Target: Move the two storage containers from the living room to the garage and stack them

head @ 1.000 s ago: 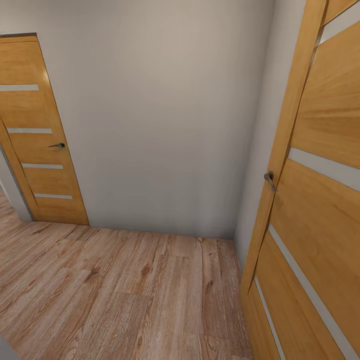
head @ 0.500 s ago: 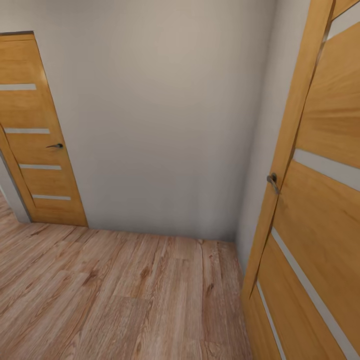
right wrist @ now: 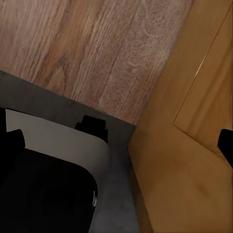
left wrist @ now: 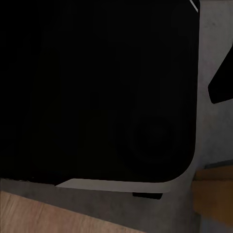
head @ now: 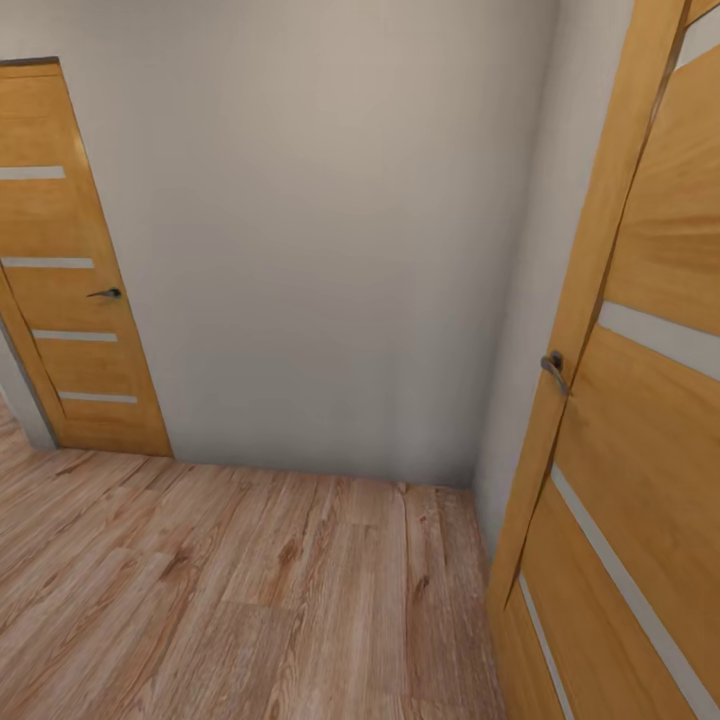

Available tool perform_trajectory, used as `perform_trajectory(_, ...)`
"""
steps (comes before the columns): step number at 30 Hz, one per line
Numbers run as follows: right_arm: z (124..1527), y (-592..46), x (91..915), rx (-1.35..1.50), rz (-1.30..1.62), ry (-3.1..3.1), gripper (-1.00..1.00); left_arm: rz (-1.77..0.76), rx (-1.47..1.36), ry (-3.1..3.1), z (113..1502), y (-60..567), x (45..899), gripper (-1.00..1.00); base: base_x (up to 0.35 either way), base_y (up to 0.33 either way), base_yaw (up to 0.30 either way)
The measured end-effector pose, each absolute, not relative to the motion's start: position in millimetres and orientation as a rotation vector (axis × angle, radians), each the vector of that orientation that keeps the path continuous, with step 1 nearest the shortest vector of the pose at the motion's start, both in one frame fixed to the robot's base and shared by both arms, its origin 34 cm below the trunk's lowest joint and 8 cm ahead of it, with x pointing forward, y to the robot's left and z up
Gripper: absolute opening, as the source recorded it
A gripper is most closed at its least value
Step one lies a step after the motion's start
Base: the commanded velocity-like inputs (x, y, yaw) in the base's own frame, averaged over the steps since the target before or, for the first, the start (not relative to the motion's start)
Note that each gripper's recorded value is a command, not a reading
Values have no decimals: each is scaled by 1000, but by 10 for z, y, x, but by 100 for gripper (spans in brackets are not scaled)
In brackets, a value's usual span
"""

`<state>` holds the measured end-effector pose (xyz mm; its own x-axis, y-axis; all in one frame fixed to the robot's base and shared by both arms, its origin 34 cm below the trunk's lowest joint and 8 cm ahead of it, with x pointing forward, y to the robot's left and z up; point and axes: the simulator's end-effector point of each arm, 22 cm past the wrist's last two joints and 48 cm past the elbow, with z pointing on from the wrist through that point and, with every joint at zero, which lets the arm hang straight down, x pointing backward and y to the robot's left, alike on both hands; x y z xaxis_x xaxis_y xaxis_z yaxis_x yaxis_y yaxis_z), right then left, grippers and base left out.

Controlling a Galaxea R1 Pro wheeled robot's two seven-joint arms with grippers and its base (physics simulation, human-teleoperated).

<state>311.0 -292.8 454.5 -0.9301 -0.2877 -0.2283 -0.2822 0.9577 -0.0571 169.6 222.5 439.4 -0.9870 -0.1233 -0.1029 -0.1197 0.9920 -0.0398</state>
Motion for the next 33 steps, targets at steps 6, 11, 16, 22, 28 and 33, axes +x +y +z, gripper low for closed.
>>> perform_trajectory(6,4545,-2927,3109,-425,-33,2874,100,-51,-185,3030,4394,2225,1696,100,110,0,0)
perform_trajectory(11,4545,-2920,3107,-425,-29,2875,100,-51,-185,3030,4394,2225,1696,100,110,0,0)
perform_trajectory(16,4544,-2913,3104,-426,-24,2875,100,-51,-185,3030,4394,2225,1696,100,110,0,0)
perform_trajectory(22,4544,-2912,3104,-426,-23,2876,100,-51,-185,3030,4394,2225,1696,100,110,0,0)
perform_trajectory(28,4545,-2913,3106,-426,-24,2876,100,-51,-185,3030,4394,2225,1696,100,108,0,0)
perform_trajectory(33,4545,-2913,3108,-426,-24,2875,100,-51,-185,3030,4394,2225,1696,100,106,0,0)
